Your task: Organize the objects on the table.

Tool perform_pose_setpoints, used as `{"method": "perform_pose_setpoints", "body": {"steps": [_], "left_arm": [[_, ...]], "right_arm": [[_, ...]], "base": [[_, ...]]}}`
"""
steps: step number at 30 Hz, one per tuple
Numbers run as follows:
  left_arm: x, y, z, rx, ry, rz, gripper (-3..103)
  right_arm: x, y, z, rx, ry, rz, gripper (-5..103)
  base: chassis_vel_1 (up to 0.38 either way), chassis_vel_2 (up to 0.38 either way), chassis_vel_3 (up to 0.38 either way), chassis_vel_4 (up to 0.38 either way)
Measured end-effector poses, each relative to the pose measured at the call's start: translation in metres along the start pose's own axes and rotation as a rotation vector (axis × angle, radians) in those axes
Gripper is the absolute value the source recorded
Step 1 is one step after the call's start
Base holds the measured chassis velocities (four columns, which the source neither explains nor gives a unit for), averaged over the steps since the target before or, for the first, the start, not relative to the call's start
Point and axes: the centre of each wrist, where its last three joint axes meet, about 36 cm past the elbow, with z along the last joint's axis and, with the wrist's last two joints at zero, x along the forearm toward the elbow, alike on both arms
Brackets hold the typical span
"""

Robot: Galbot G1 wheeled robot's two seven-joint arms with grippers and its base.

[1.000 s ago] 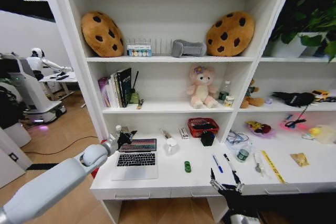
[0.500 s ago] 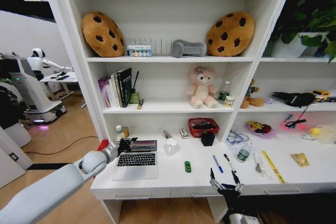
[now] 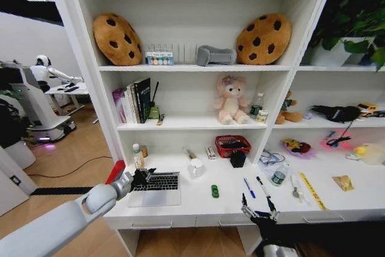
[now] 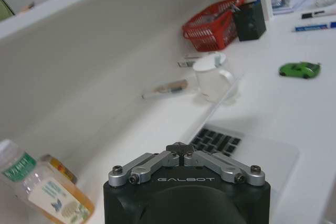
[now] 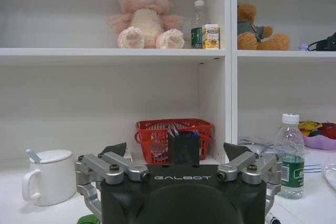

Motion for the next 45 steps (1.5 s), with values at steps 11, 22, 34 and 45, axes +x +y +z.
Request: {"method": "perform_pose_setpoints", "body": {"steps": [11, 22, 34, 45], "left_arm": [[0.025, -0.043, 0.021, 0.055, 0.016, 0.018, 0], [0.020, 0.065, -0.035, 0.343, -0.163, -0.457, 0], [0.085, 0.087, -0.006, 0.522, -0.159, -0.668, 0], [0.138, 0.020, 0.003, 0.546, -0.190, -0.626, 0]], "right_arm": [[0.002, 0.005, -0.002, -0.002, -0.001, -0.007, 100], [0.002, -0.003, -0.016, -0.003, -0.016, 0.008, 100], [-0.002, -0.019, -0.031, 0.007, -0.030, 0.025, 100], [-0.003, -0.016, -0.030, 0.006, -0.020, 0.010, 100]], "base": [[0.000, 0.000, 0.000, 0.000], [0.000, 0.000, 0.000, 0.000], [0.000, 0.000, 0.000, 0.000], [0.000, 0.000, 0.000, 0.000]]}}
